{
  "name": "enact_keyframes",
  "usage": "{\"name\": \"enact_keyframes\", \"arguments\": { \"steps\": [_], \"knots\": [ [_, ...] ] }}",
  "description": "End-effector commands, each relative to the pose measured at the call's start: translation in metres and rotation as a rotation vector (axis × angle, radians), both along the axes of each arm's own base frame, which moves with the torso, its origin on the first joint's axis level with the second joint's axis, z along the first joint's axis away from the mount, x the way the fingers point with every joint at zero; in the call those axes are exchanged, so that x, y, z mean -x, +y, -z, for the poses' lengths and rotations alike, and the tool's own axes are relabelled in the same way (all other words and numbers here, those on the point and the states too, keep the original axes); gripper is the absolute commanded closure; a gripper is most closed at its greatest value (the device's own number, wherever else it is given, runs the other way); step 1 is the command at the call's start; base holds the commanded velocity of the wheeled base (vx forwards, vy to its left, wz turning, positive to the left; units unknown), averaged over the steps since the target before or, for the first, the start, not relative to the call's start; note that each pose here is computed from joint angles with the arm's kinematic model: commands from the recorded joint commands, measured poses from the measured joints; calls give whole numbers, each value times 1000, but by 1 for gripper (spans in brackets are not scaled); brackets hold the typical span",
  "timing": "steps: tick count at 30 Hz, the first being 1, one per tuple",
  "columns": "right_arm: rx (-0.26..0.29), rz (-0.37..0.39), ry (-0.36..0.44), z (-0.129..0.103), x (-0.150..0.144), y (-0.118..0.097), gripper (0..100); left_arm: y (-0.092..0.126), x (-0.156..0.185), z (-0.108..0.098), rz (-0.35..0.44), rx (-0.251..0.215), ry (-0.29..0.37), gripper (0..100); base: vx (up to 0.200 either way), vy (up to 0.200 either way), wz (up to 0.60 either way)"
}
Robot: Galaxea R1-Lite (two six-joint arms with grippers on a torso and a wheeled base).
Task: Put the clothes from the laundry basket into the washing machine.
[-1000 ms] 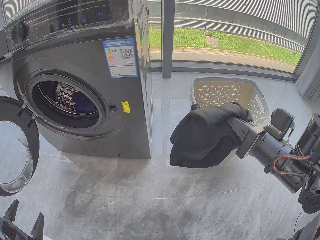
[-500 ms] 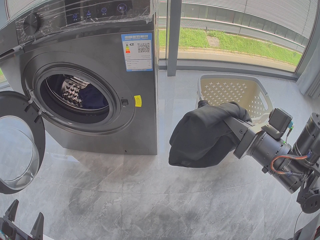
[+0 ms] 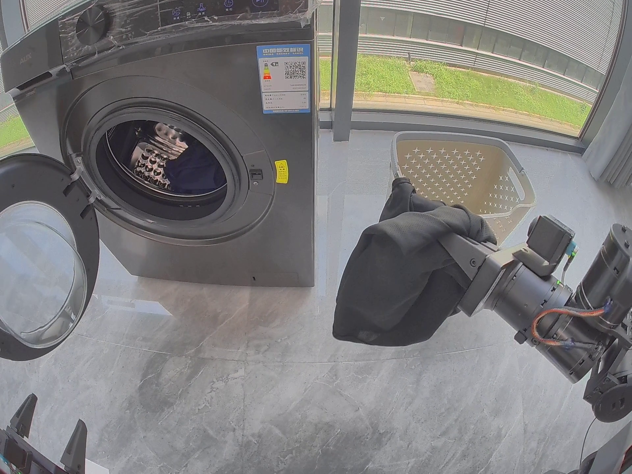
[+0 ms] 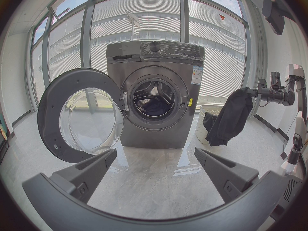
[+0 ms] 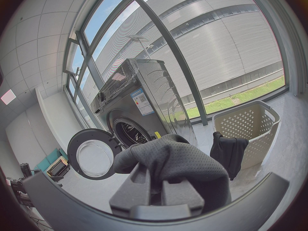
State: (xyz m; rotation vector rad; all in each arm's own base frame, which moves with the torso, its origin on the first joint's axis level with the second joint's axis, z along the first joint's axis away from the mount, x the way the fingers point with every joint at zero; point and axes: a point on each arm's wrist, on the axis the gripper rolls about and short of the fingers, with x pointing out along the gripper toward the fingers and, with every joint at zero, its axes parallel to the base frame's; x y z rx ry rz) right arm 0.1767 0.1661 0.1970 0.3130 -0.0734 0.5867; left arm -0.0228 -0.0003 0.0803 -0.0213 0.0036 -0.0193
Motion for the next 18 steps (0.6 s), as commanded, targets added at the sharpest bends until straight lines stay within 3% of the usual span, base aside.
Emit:
{"name": "enact_keyframes", "arguments": {
  "steps": [1,18],
  "knots": [
    [2,0,2,1,-1,1,100,0,0,5,1,0,0,0,0,200,0],
    [3,1,5,1,-1,1,100,0,0,5,-1,0,0,0,0,200,0]
  ]
}}
